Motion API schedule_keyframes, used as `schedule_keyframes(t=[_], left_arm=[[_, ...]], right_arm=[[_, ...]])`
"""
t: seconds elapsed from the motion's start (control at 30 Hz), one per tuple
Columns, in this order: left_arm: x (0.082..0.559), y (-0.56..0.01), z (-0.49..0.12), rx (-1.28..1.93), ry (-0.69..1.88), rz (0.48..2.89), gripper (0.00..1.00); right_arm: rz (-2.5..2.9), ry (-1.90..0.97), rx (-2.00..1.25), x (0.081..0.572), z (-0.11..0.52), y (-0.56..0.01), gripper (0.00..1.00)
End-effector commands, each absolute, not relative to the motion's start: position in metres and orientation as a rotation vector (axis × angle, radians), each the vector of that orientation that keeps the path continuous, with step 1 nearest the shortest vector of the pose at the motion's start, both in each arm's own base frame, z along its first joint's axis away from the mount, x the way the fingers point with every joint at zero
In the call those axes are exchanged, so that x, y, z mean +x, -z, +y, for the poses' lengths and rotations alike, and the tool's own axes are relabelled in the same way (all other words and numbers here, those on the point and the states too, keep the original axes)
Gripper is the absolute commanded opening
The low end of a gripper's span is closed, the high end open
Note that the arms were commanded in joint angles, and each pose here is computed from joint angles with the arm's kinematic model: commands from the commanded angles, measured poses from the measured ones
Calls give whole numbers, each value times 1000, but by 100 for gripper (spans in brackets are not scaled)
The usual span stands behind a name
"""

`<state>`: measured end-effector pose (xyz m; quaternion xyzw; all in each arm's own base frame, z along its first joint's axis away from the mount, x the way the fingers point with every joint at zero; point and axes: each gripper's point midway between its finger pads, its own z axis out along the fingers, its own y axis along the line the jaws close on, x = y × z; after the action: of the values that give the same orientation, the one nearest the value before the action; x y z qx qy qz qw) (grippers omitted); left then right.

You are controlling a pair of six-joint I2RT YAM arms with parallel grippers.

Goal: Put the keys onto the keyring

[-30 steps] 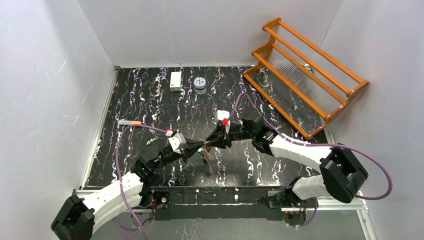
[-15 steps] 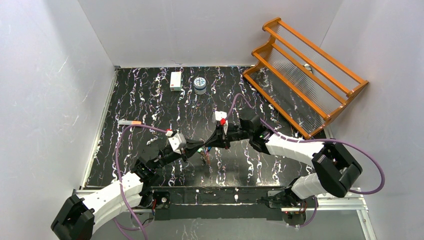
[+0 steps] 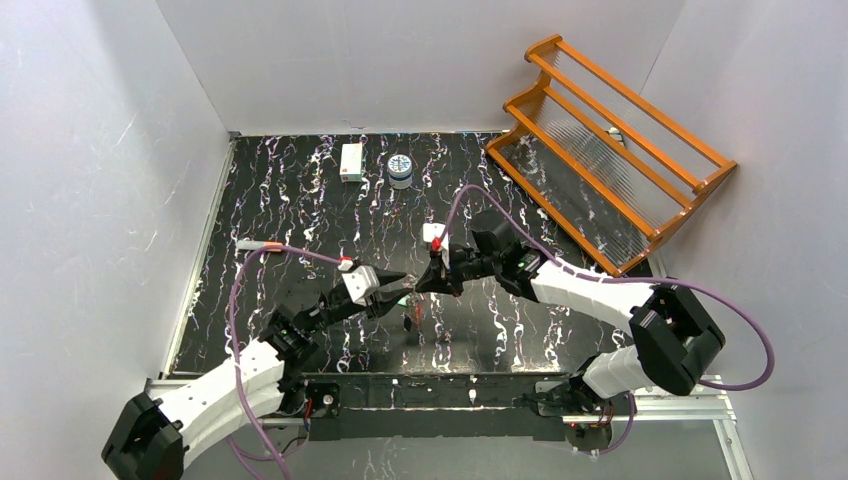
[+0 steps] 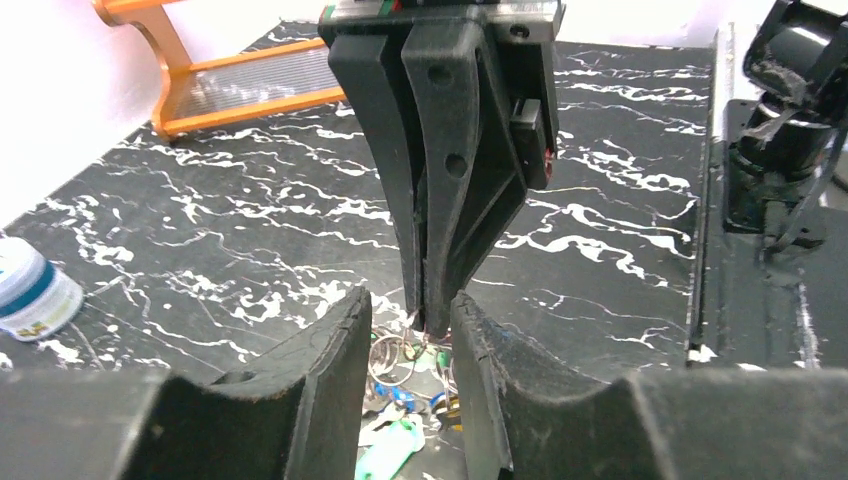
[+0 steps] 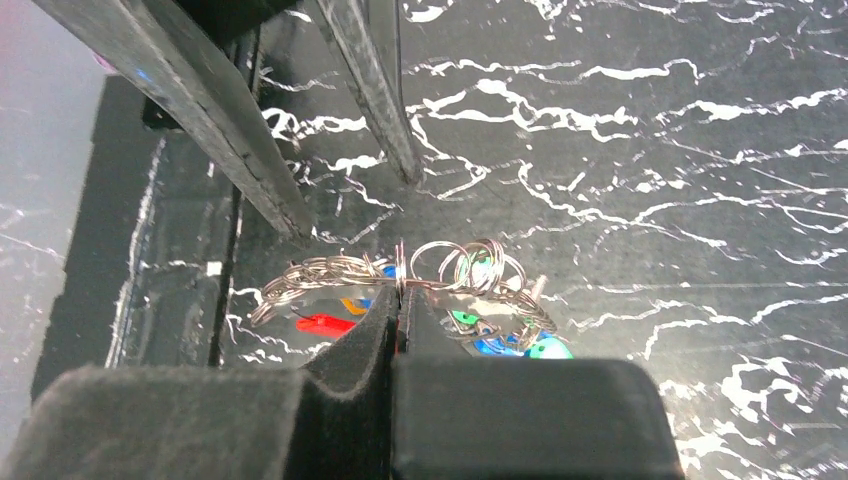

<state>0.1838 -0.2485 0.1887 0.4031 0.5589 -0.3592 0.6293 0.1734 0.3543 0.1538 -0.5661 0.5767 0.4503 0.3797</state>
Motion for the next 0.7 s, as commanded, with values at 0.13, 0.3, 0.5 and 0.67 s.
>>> schedule_keyframes(t=[0.13,0.3,0.5,0.67], left_arm=[[190,-175,-238,1239,602,1391,35],[189,-169,-235,1318,575,1427,36],[187,-161,-238,1342,592,1428,38],[187,-160,-246,1298,647,1407,38]], right_arm=[[1549,-885,-1601,189,332,-155,1],[1572,-811,-1667,187,332,-153,1],[1580,-765,-1740,180,338,-148,1],[1553,-811,-1728,175,344,-155,1]])
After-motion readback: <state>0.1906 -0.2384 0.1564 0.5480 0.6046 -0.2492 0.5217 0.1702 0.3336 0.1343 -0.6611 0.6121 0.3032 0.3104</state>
